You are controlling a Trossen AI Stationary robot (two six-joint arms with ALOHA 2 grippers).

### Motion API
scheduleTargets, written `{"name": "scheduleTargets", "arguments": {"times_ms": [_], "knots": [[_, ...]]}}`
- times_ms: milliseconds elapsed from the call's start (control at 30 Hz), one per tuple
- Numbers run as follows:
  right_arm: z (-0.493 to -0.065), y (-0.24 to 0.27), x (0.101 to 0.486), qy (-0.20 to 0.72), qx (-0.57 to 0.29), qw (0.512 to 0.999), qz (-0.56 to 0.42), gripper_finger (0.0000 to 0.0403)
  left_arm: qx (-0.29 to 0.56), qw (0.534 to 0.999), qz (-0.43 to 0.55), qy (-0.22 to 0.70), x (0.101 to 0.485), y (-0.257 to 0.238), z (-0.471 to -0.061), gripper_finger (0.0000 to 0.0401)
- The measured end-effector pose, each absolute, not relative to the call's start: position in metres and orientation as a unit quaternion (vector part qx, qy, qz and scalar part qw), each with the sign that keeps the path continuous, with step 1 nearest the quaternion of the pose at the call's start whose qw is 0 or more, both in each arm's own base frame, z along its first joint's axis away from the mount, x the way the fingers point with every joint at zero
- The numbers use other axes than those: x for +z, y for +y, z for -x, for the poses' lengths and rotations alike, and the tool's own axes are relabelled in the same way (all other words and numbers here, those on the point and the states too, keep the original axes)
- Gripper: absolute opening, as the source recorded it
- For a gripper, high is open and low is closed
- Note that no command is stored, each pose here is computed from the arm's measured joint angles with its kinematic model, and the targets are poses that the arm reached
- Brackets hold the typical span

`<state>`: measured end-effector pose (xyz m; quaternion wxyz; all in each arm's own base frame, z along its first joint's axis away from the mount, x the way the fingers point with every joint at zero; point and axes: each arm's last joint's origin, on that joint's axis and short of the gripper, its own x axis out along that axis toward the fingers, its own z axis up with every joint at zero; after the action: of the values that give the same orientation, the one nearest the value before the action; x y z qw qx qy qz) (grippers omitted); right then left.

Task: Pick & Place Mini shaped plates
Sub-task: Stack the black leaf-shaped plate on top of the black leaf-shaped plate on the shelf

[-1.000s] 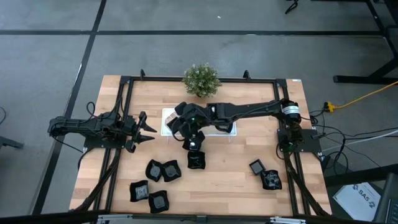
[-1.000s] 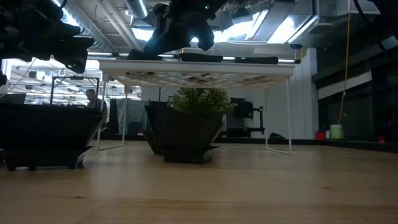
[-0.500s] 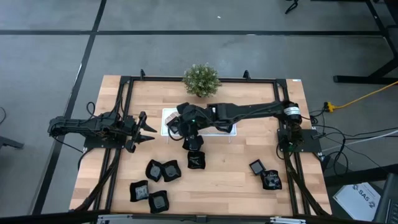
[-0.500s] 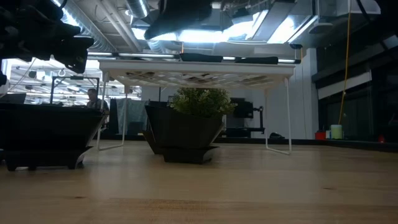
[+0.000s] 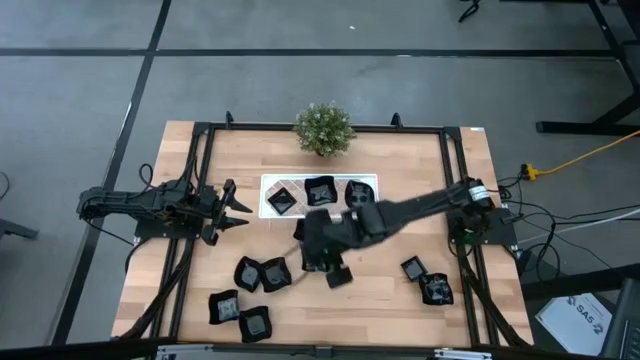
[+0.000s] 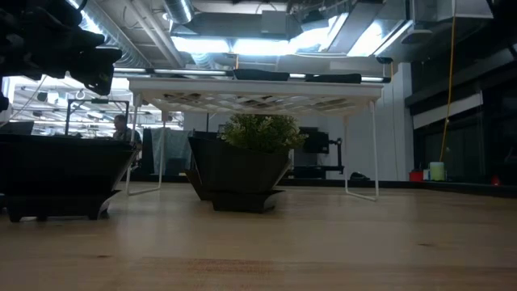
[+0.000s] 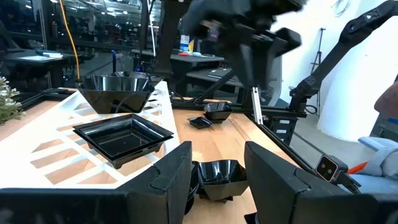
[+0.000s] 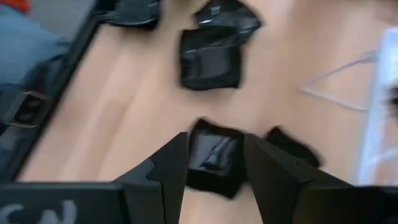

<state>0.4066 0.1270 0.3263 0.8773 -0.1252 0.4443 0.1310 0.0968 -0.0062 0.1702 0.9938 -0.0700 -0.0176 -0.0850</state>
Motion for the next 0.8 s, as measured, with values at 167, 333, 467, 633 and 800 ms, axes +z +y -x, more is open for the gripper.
{"name": "scheduleTargets", "arguments": {"times_ms": [167,333,467,633,800], "knots": [[-0.39,0.16,0.318,0.476,0.148,0.859,0.115,0.0156,-0.085,0.994,0.07,-0.017,0.17,-0.006,-0.097,0.0143],[-0.372,0.185,0.315,0.51,0.143,0.844,0.087,0.0156,-0.085,0.994,0.07,-0.017,0.17,-0.006,-0.097,0.0143],[-0.356,0.199,0.311,0.553,0.116,0.823,0.049,0.0156,-0.085,0.994,0.07,-0.018,0.17,-0.006,-0.097,0.0143],[-0.335,0.214,0.308,0.604,0.065,0.795,0.004,0.0156,-0.085,0.994,0.07,-0.017,0.17,-0.006,-0.097,0.0143],[-0.326,0.223,0.307,0.616,0.055,0.786,-0.004,0.0156,-0.085,0.994,0.07,-0.017,0.17,-0.006,-0.097,0.0143]]}}
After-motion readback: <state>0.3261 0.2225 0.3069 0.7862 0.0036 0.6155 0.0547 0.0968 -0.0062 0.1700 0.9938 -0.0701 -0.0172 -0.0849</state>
